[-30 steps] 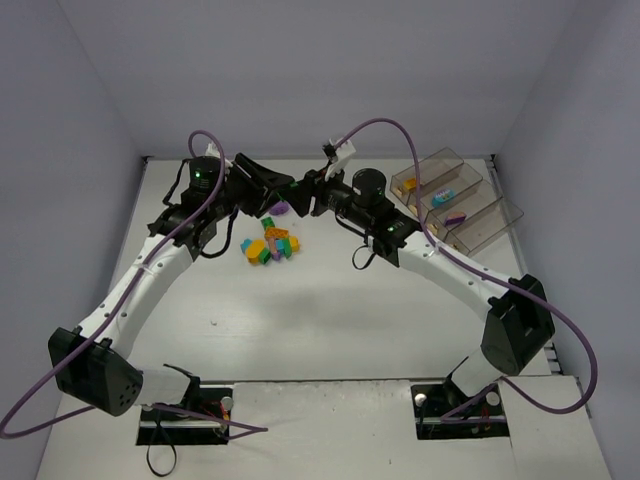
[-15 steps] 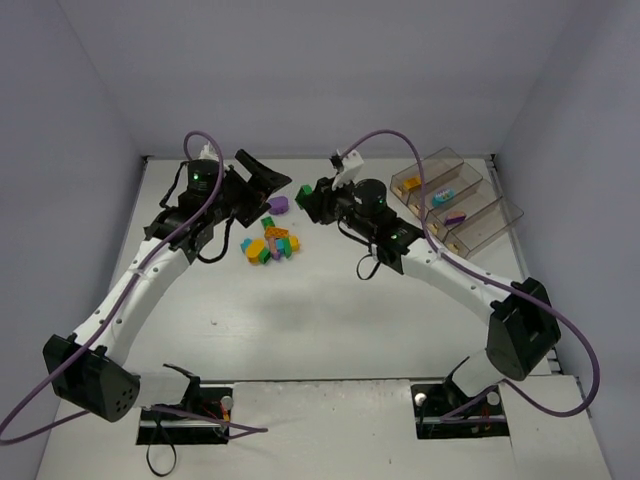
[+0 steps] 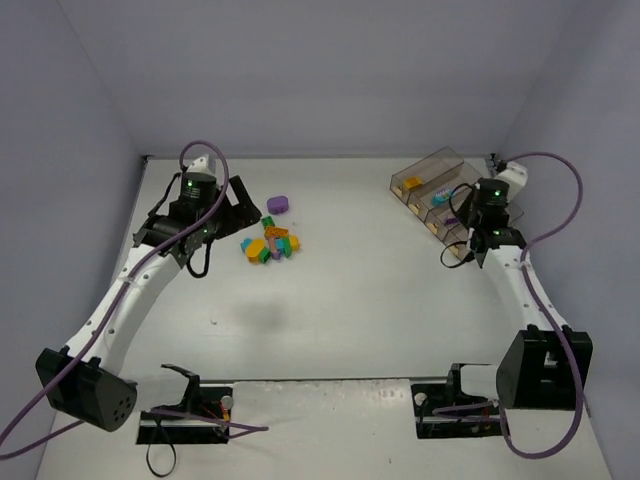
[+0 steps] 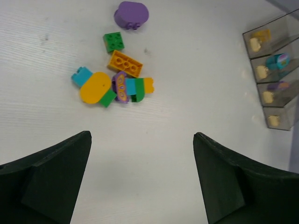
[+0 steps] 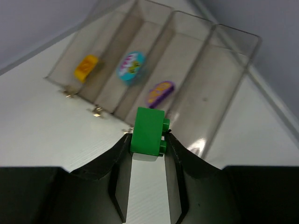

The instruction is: Sort the legos into containers by color

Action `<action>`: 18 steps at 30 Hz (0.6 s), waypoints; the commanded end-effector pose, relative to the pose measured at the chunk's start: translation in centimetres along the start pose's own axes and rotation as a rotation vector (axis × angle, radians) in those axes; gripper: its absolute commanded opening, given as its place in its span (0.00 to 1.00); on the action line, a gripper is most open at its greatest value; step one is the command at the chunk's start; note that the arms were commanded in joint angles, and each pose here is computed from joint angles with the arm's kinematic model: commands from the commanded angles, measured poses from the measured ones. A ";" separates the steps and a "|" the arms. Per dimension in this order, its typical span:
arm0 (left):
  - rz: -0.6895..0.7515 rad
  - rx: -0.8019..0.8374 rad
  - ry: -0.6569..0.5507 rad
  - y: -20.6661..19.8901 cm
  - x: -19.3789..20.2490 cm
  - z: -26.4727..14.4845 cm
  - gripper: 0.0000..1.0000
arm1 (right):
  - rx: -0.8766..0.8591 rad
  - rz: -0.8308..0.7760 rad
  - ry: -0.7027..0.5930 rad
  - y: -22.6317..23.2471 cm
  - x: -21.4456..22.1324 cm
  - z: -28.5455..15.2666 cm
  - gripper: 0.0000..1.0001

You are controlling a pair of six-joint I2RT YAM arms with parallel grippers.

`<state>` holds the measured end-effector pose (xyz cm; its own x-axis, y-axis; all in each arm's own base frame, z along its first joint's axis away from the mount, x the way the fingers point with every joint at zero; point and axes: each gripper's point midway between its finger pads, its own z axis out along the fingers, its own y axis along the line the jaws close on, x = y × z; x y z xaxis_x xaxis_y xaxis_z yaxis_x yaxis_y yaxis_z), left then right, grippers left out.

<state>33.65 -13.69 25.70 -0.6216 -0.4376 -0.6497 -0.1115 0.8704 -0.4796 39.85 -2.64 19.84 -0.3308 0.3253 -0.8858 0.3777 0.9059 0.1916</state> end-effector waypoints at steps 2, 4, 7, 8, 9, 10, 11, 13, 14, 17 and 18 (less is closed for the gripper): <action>0.129 -0.066 -0.053 2.3 -0.6 -2.1 0.83 | 0.186 0.100 0.022 -6.4 -0.5 2.1 0.00; 0.143 -0.071 -0.049 2.5 -0.4 -2.3 0.83 | 0.215 0.135 0.040 -7.9 -0.4 3.0 0.00; 0.158 -0.091 -0.047 3.0 -0.2 -2.5 0.83 | 0.247 0.151 0.081 -9.8 0.7 5.3 0.00; 0.161 -0.093 -0.046 3.1 -0.2 -2.4 0.83 | 0.234 0.148 0.093 -9.6 0.9 5.7 0.00; 0.162 -0.095 -0.045 3.2 -0.2 -2.4 0.83 | 0.231 0.148 0.090 -9.6 0.5 6.2 0.00; 0.164 -0.090 -0.040 3.0 -0.1 -2.3 0.83 | 0.238 0.144 0.113 -9.8 1.2 7.0 0.01; 0.166 -0.089 -0.034 3.0 0.0 -2.2 0.83 | 0.244 0.151 0.117 -10.1 1.2 7.3 0.01; 0.168 -0.086 -0.026 2.9 0.0 -2.0 0.83 | 0.247 0.160 0.130 -10.3 1.7 8.1 0.04; 0.167 -0.086 -0.019 2.9 0.2 -1.9 0.83 | 0.247 0.161 0.134 -10.5 1.8 8.4 0.04; 0.166 -0.081 -0.009 2.8 0.4 -1.6 0.83 | 0.224 0.152 0.151 -10.1 2.1 9.7 0.09; 0.166 -0.080 -0.008 2.8 0.4 -1.5 0.83 | 0.211 0.153 0.161 -9.9 2.3 9.9 0.11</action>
<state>31.38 -11.06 23.87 -0.6549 -0.2961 -0.6953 -0.0920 0.9444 -0.3156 40.94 -13.01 8.38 -0.4677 0.5195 -0.7151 0.6316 0.7624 0.1407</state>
